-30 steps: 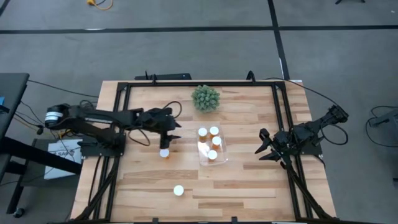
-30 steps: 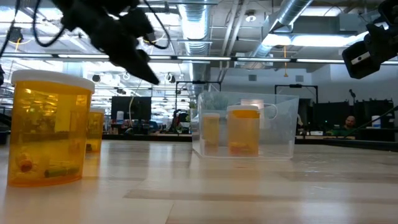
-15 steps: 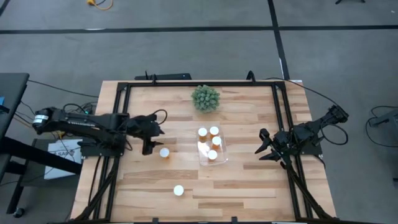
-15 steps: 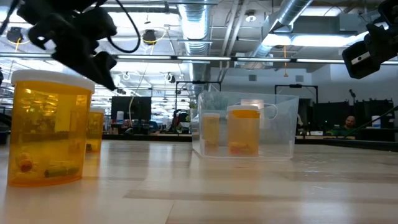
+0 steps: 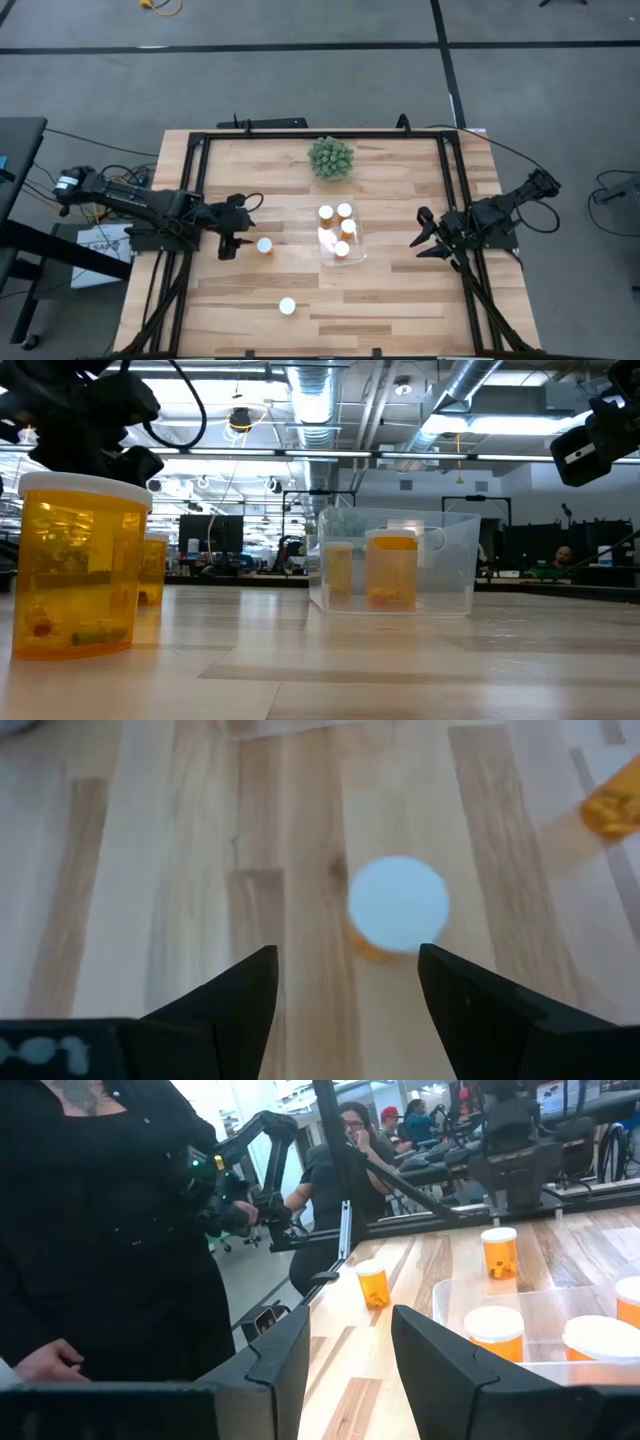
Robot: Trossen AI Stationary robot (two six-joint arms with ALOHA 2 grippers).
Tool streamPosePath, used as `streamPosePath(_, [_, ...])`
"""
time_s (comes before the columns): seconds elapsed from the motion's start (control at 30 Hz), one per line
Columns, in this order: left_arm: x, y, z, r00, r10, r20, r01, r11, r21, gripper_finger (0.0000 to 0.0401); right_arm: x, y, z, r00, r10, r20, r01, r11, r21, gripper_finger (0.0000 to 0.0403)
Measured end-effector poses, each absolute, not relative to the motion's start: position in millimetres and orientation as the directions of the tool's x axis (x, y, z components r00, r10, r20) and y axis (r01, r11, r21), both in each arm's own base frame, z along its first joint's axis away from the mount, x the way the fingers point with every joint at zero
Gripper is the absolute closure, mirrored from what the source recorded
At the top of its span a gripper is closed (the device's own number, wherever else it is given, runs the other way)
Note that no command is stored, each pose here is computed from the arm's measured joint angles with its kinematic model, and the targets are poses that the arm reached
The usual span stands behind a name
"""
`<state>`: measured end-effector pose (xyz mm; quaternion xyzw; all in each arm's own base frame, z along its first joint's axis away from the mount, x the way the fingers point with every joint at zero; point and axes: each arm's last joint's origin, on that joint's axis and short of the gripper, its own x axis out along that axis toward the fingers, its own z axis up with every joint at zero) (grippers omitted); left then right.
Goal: Pick and place pill bottles into a basket
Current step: Put the orange pill bottle into the transparent bin
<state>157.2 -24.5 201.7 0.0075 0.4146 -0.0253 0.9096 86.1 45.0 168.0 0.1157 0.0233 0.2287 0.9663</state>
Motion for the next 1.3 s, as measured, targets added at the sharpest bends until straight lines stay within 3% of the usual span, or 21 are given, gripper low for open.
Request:
streamPosePath(0.43, [165.5, -35.3, 187.0, 0.580, -0.045, -0.813, 0.008, 0.999, -0.050, 0.0164, 86.1, 45.0, 168.0, 0.894, 0.447, 0.008, -0.437, 0.869, 0.234, 0.0267])
streamPosePath(0.9, [189.1, -41.3, 166.9, 0.553, -0.065, -0.831, -0.072, 0.990, -0.125, 0.0094, 86.1, 45.0, 168.0, 0.894, 0.447, 0.008, -0.437, 0.869, 0.234, 0.0267])
streamPosePath(1.3, [211.3, -46.3, 147.1, 0.568, -0.066, -0.820, -0.110, 0.982, -0.155, 0.0092, 86.1, 45.0, 168.0, 0.894, 0.448, 0.008, -0.437, 0.869, 0.234, 0.0267])
